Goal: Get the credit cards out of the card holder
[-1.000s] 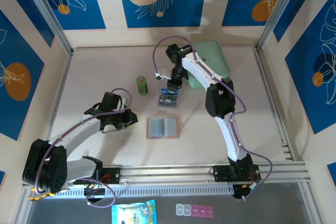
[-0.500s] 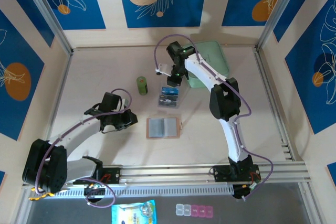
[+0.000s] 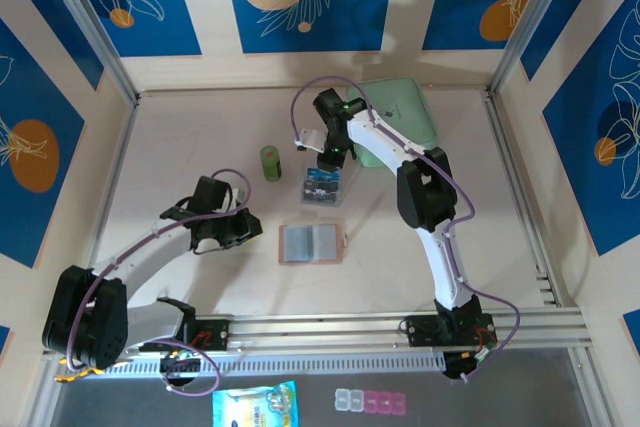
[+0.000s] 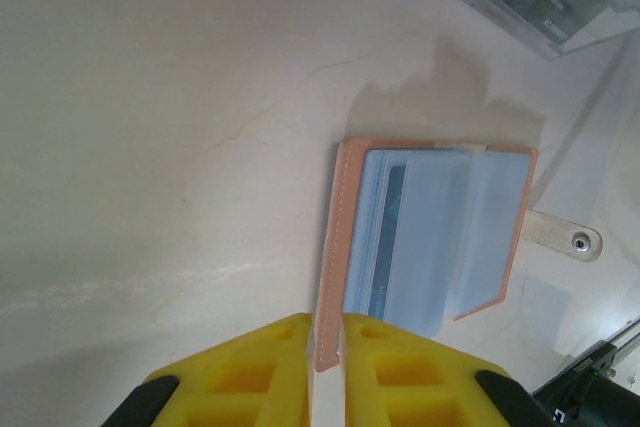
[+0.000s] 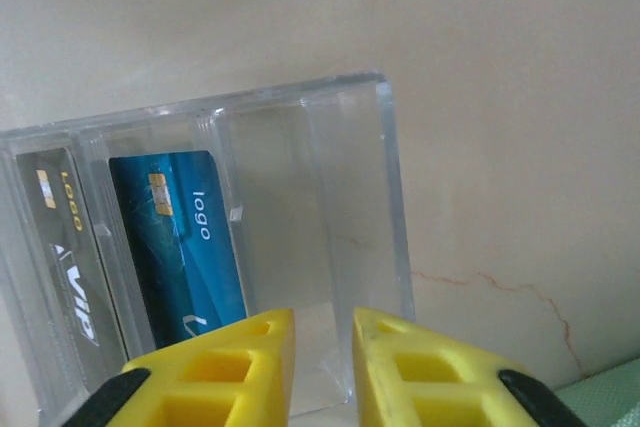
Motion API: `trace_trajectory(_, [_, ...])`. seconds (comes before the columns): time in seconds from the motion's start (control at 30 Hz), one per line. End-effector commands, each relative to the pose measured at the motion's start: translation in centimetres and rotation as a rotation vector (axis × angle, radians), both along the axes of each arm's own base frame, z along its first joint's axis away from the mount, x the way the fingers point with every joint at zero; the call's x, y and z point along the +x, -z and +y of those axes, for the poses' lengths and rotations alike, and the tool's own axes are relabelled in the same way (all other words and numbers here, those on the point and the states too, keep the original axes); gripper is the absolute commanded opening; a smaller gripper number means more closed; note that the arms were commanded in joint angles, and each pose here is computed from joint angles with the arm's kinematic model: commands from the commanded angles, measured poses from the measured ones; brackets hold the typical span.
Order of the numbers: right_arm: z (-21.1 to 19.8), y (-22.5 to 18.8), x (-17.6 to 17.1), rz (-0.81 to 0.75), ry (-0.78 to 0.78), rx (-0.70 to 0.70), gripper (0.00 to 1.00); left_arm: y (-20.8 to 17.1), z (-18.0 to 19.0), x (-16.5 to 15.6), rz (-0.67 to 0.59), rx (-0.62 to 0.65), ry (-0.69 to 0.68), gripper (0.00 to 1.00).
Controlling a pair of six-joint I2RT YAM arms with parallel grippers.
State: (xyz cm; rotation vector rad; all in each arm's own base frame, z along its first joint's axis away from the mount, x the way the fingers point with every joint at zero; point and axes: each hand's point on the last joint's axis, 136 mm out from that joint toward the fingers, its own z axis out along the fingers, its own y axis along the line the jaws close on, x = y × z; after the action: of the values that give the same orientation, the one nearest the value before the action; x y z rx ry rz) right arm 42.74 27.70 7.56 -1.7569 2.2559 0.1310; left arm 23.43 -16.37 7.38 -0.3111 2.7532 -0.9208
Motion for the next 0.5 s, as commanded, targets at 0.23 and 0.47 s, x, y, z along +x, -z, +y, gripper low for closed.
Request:
trace_trajectory(0.23, [0.9,-4.7,0.2,-0.102,0.038,0.070,0.28,0.0,0.2,-0.5,-0.005,-0.017,0.005,0.15])
trace_trajectory(0.47, [2.3,-6.1,-3.1,0.042,0.311,0.209,0.26,0.0,-0.5,0.2,-0.014,-0.053,0.007,0.15])
